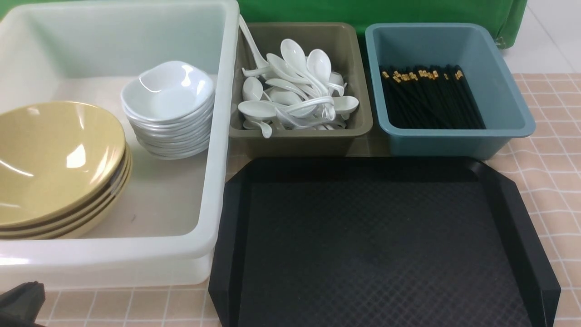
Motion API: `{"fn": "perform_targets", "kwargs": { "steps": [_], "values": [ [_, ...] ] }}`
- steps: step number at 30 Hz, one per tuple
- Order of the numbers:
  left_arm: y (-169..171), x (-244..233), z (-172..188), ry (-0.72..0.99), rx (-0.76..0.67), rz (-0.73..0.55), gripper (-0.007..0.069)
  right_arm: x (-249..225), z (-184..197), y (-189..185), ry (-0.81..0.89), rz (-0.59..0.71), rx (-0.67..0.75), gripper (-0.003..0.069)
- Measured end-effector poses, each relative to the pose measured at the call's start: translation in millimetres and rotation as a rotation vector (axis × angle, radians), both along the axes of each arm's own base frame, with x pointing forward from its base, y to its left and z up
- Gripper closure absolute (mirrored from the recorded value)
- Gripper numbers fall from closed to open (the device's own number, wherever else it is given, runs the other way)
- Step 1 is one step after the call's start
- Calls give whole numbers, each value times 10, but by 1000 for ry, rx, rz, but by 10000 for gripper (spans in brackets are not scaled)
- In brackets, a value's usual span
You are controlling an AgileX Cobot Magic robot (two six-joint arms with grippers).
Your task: On brown table put chopsticks spoon bowls plates into blue grey white boxes.
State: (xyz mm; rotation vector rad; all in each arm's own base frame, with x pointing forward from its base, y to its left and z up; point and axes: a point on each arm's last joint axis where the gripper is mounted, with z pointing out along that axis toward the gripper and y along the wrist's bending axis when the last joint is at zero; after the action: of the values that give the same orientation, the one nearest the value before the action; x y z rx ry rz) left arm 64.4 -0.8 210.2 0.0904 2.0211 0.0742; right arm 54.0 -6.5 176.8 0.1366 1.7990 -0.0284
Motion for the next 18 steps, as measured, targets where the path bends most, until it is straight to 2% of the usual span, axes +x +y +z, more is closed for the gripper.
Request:
{"fn": "perform_targets", "kwargs": {
  "steps": [15, 18],
  "values": [
    [0, 0, 0, 0, 0, 0, 624, 0, 0, 0, 0, 0, 0, 615],
    [14, -13, 5, -8, 44, -3, 624, 0, 0, 0, 0, -1, 1, 612]
  ]
}}
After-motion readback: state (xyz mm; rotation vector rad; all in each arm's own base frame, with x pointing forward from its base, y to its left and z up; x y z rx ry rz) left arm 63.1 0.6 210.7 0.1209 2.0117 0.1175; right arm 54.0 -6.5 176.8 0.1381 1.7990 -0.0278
